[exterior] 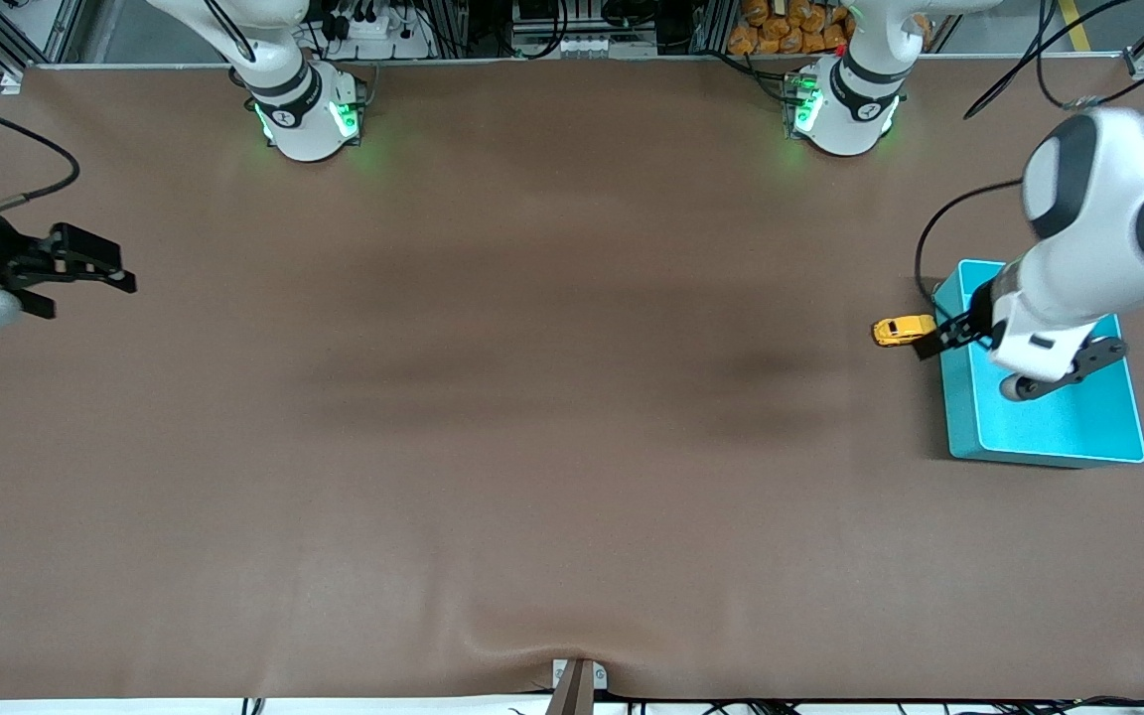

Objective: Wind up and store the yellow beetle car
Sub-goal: 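Lower the left gripper onto the yellow car beside the turquoise box, then close the left gripper around the yellow car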

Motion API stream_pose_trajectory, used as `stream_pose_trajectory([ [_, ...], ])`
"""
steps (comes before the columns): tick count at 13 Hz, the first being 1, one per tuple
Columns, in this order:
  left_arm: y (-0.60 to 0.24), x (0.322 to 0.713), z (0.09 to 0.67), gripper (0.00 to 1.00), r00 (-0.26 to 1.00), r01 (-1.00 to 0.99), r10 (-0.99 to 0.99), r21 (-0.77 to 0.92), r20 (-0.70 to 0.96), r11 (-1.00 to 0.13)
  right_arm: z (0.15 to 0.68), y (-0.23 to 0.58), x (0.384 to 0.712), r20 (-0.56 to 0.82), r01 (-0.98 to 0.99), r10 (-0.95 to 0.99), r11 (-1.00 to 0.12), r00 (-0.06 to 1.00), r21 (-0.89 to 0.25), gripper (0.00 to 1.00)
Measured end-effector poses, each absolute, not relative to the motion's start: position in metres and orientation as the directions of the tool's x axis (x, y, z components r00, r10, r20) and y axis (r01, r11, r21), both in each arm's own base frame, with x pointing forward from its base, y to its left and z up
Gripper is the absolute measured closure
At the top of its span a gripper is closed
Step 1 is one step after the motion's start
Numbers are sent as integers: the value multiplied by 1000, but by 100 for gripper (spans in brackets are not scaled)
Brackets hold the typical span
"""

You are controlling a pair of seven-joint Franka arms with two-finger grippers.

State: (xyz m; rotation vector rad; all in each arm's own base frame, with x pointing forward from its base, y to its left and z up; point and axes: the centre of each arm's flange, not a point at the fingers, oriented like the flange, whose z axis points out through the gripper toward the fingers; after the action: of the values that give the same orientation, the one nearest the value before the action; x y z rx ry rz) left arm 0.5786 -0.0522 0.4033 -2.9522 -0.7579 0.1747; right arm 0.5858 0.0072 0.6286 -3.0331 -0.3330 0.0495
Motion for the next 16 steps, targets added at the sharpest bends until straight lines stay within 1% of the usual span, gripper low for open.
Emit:
stream_pose_trajectory([
  [2,-46,579,357,0,815,561,572,-124,-89,-818,651,6,578,53,184,182,-982,982,-48,0],
  [5,-33,576,316,0,744,637,657,-168,-122,-753,666,1,561,85,162,159,-987,984,-23,0],
  [7,-19,571,292,0,670,701,729,-205,-136,-683,664,-5,551,84,145,143,-989,986,-17,0],
  [10,-13,566,262,0,519,817,849,-233,-105,-528,648,-8,541,55,100,99,-995,994,-17,0],
  [13,-1,559,242,0,373,897,926,-228,-66,-378,641,-6,540,40,50,49,-999,998,-21,0],
  [16,20,555,235,0,283,932,958,-221,-50,-287,640,-6,540,38,49,48,-999,998,-21,0],
])
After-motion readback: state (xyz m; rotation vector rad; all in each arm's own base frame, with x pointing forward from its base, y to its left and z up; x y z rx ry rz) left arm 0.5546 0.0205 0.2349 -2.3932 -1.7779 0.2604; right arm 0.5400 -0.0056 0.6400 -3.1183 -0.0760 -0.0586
